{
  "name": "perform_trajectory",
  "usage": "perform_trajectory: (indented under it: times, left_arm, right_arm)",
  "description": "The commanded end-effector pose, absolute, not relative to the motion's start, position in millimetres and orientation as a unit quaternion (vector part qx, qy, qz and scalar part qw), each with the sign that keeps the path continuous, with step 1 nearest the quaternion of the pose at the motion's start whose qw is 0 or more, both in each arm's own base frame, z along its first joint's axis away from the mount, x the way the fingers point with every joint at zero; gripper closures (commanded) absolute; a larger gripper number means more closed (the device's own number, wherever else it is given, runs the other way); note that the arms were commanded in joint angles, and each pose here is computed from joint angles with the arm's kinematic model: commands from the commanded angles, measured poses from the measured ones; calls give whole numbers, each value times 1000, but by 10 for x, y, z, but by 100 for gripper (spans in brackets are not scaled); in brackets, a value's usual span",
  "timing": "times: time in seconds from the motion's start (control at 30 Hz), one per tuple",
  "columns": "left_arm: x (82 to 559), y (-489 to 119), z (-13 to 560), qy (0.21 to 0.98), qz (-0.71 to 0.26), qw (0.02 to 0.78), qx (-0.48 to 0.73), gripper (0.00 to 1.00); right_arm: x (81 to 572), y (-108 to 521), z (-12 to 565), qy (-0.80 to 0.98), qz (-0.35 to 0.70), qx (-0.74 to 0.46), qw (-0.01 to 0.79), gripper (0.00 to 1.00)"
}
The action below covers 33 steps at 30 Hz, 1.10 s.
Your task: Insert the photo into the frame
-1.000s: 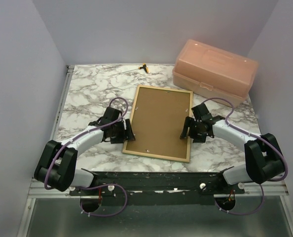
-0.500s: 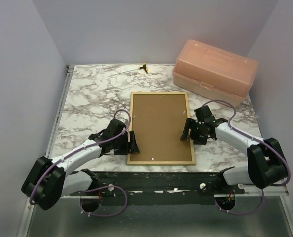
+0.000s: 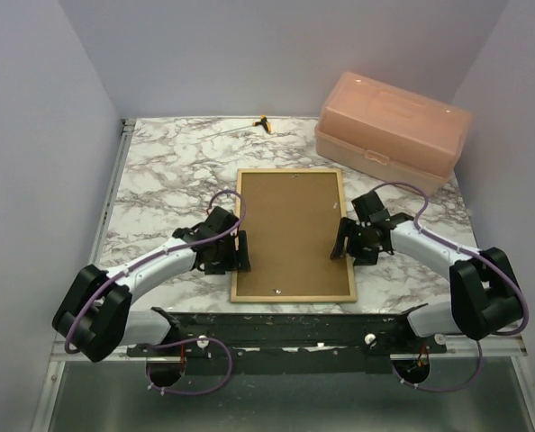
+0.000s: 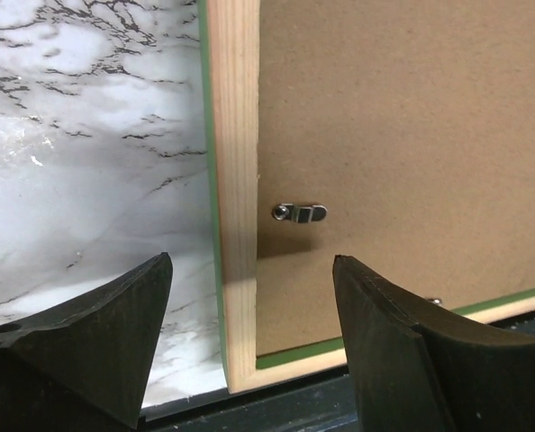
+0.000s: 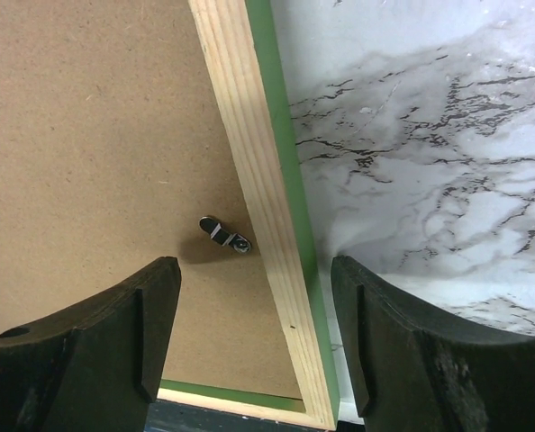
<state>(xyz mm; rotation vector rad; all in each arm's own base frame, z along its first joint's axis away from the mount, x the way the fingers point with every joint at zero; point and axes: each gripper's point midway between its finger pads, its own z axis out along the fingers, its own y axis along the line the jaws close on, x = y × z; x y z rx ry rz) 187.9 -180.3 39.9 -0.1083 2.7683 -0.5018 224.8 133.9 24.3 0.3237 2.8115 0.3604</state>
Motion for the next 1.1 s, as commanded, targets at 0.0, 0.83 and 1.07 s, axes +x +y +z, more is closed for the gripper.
perform_trajectory:
  times: [0.0, 0.83, 1.07]
  left_arm:
    - [1961, -1837, 333, 975, -150, 165, -21, 28]
    - [1869, -1751, 31, 989, -66, 131, -4, 37]
    - [1847, -1735, 5, 990, -63, 128, -3, 37]
  right_arm:
    - [2237, 1226, 183, 982, 84, 102, 134, 29]
    - [2388, 1064, -59, 980, 26, 119, 159, 100]
    - [2406, 1246, 70, 975, 81, 121, 166, 68]
